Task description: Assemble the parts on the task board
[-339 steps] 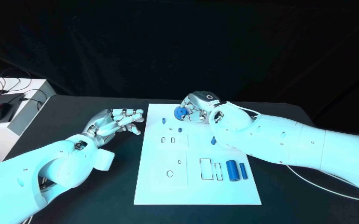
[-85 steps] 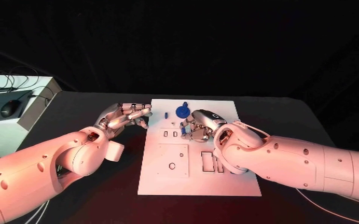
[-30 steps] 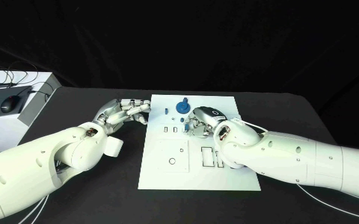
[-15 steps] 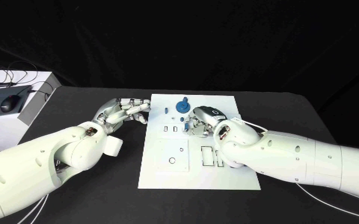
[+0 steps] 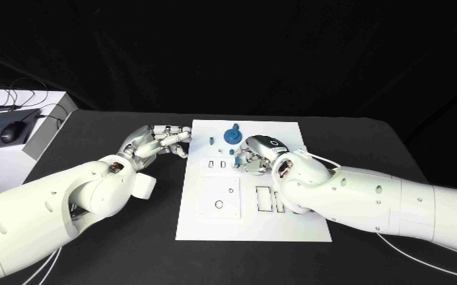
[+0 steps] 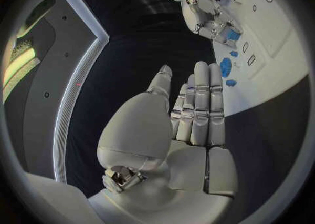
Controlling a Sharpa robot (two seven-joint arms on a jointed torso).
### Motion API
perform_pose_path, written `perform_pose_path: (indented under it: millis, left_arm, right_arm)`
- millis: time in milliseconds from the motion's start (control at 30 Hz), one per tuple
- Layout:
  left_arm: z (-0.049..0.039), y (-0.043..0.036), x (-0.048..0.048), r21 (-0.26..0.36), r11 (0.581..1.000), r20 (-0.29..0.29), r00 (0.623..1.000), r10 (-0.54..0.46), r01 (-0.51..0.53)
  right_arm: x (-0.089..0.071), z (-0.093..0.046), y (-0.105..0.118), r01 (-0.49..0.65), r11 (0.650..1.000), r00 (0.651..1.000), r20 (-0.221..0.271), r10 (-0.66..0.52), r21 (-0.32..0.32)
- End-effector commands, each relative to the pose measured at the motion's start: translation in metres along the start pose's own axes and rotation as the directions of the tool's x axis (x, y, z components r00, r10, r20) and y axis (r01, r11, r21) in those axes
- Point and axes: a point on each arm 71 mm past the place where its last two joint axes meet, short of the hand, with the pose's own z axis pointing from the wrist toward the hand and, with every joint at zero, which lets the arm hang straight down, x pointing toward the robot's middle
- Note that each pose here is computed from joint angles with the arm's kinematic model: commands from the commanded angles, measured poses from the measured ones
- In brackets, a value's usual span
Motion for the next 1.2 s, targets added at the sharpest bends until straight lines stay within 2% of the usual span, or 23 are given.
perform_pose_path:
  millis: [33, 433, 600, 1000, 1100, 1200]
  left_arm:
    - [0.0002, -0.0007, 0.0017, 0.006, 1.000, -0.009, 1.000, 0.000, 0.000]
    - [0.0006, -0.0003, 0.0018, 0.006, 1.000, -0.012, 1.000, -0.001, 0.001]
    - [0.0008, -0.0002, 0.0018, 0.006, 1.000, -0.012, 1.000, 0.000, 0.000]
    - [0.0024, 0.0017, -0.0006, -0.002, 0.999, 0.000, 0.999, 0.044, -0.044]
    - [0.0030, 0.0034, -0.0025, -0.019, 0.997, 0.008, 0.997, 0.071, -0.071]
    - [0.0040, 0.0050, -0.0044, -0.047, 0.993, 0.012, 0.994, 0.113, -0.112]
  right_arm:
    - [0.001, -0.001, 0.000, 0.000, 1.000, 1.000, -0.005, 0.000, -0.005]
    - [0.001, -0.004, 0.002, -0.016, 1.000, 1.000, 0.010, 0.016, -0.016]
    - [-0.001, -0.006, 0.003, -0.032, 0.999, 0.999, 0.034, 0.033, -0.021]
    - [-0.017, -0.015, -0.002, -0.091, 0.995, 0.983, 0.154, 0.096, -0.038]
    - [-0.026, -0.017, -0.005, -0.139, 0.989, 0.972, 0.187, 0.145, -0.046]
    - [-0.039, -0.019, -0.011, -0.239, 0.968, 0.944, 0.215, 0.250, -0.077]
